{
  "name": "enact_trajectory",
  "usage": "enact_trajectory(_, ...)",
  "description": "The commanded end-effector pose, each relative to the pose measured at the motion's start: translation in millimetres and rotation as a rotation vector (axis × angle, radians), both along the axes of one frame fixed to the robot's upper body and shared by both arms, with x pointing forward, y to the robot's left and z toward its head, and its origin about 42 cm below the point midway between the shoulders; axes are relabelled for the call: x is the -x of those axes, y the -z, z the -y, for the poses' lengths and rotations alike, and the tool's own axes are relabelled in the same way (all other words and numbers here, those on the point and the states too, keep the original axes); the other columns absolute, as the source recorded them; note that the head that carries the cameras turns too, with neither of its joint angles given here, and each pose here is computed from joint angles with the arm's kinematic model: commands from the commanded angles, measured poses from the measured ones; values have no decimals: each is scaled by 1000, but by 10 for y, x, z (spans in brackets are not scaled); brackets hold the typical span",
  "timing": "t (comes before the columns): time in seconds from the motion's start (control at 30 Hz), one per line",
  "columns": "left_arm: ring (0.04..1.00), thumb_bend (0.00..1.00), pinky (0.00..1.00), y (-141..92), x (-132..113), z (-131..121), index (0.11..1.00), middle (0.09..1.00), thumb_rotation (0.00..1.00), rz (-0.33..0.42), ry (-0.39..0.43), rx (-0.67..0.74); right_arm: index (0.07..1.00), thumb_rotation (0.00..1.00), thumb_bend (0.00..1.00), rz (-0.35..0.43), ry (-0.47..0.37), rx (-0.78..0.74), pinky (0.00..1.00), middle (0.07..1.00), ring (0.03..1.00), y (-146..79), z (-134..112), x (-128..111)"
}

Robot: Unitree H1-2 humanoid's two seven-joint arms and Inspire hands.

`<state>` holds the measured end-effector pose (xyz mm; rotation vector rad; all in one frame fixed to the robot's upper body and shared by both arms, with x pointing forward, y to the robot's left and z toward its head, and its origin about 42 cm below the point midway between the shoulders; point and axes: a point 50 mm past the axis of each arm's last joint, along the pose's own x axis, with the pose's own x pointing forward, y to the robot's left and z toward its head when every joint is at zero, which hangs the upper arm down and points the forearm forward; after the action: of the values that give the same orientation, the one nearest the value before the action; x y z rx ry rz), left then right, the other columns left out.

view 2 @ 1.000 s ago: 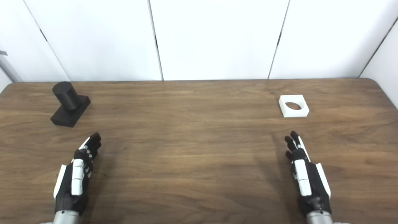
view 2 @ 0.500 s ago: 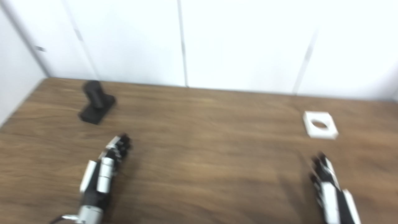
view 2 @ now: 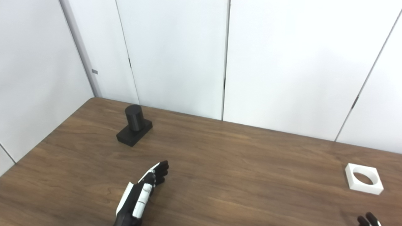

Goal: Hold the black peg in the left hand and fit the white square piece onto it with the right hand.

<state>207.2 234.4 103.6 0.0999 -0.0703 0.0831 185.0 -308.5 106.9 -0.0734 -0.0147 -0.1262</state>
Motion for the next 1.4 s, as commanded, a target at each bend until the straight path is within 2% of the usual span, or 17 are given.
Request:
enact_trajectory(0.0,910,639,910,52,49,267,896,914,1000,7,-27,72,928,1000,727,-25,9,7,1000,917,958,37,92,22)
enact_trajectory(0.17,898,583,906,79,40,285,883,905,993,20,-34,34,934,1000,709,-26,5,-3,1000,926,961,72,101,16)
enact_trajectory(0.27,914,588,924,85,42,271,888,916,938,2,-29,23,941,1000,689,-24,-2,3,1000,934,966,82,108,18)
enact_trajectory(0.4,928,572,915,8,53,219,910,927,800,17,-29,-28,942,1000,664,-13,-6,8,1000,936,975,107,123,17)
enact_trajectory(0.5,938,570,910,-138,50,140,919,941,692,37,-68,-138,940,1000,678,-15,-1,18,1000,927,965,101,122,15)
enact_trajectory(0.53,939,570,905,-225,34,85,921,945,673,59,-102,-200,940,1000,680,-16,1,30,1000,926,963,100,120,18)
enact_trajectory(0.63,891,651,850,-433,-19,-78,908,904,567,120,-199,-318,935,1000,707,-21,4,51,1000,923,963,98,111,27)
enact_trajectory(0.77,903,755,855,-646,-78,-305,928,918,482,117,-320,-462,941,1000,727,-12,-1,43,1000,926,968,85,93,30)
enact_trajectory(0.87,914,774,886,-784,-144,-497,926,925,447,98,-432,-619,939,1000,738,-11,1,54,1000,926,958,84,84,39)
enact_trajectory(0.97,905,824,808,-886,-259,-708,910,919,485,71,-511,-717,936,1000,760,-19,7,66,1000,919,947,80,75,48)
enact_trajectory(1.1,887,871,761,-955,-380,-872,892,902,538,60,-557,-810,931,1000,740,-8,2,65,994,912,936,67,62,59)
enact_trajectory(1.37,925,920,928,-973,-654,-1117,864,905,579,-12,-599,-886,912,1000,726,-14,2,67,990,891,918,65,41,80)
